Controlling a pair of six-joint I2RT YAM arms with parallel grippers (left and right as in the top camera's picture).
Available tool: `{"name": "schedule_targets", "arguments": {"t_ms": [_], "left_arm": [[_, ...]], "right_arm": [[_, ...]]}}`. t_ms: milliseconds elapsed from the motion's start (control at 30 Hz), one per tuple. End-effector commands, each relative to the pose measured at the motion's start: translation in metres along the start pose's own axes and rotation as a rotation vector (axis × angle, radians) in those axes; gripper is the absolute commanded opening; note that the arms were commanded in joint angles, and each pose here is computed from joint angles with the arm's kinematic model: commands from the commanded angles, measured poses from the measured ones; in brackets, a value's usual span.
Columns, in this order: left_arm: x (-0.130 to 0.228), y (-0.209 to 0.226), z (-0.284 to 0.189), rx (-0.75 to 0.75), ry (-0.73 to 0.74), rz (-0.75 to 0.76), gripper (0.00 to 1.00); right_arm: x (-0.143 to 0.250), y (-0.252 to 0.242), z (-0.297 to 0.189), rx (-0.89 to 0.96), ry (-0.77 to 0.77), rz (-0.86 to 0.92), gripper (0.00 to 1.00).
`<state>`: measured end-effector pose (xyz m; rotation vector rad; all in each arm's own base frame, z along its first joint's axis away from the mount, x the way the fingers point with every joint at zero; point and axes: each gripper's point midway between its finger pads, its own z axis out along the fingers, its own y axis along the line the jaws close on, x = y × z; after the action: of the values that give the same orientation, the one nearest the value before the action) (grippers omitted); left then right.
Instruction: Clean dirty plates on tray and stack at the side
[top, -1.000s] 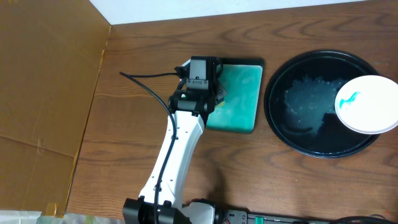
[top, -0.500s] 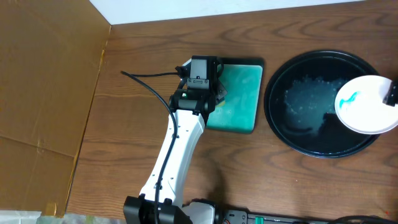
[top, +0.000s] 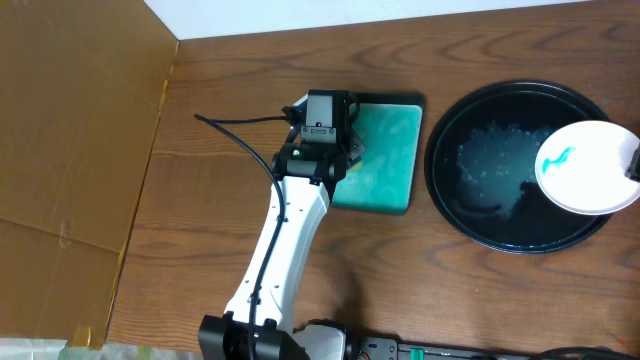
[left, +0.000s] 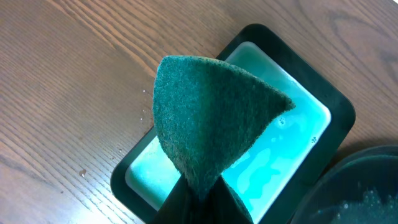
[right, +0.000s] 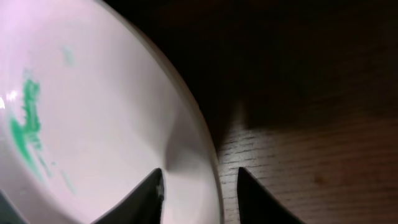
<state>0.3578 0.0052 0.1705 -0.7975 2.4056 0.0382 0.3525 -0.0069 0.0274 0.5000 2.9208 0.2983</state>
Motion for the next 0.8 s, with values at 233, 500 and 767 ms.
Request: {"name": "schedule_targets", "arguments": {"t_ms": [233,500,767], "left_arm": [[0.002,0.004,0.004,-0.015,0.007,-0.009,0.07],[0.012,-0.02,0.008,0.108,0.075,0.037,0.07],[0.059,-0.084,0.016,0.449,0.302,0.223,0.07]], "right_arm": [[-0.006,0.012,-0.004,-0.045,-0.026,-0.011,0.01],[-0.026,0.087,-0.038,-0.312,-0.062,-0.151,0.01],[0.0,0.142,-0.006,-0.333,-0.021,-0.375,0.01]]}}
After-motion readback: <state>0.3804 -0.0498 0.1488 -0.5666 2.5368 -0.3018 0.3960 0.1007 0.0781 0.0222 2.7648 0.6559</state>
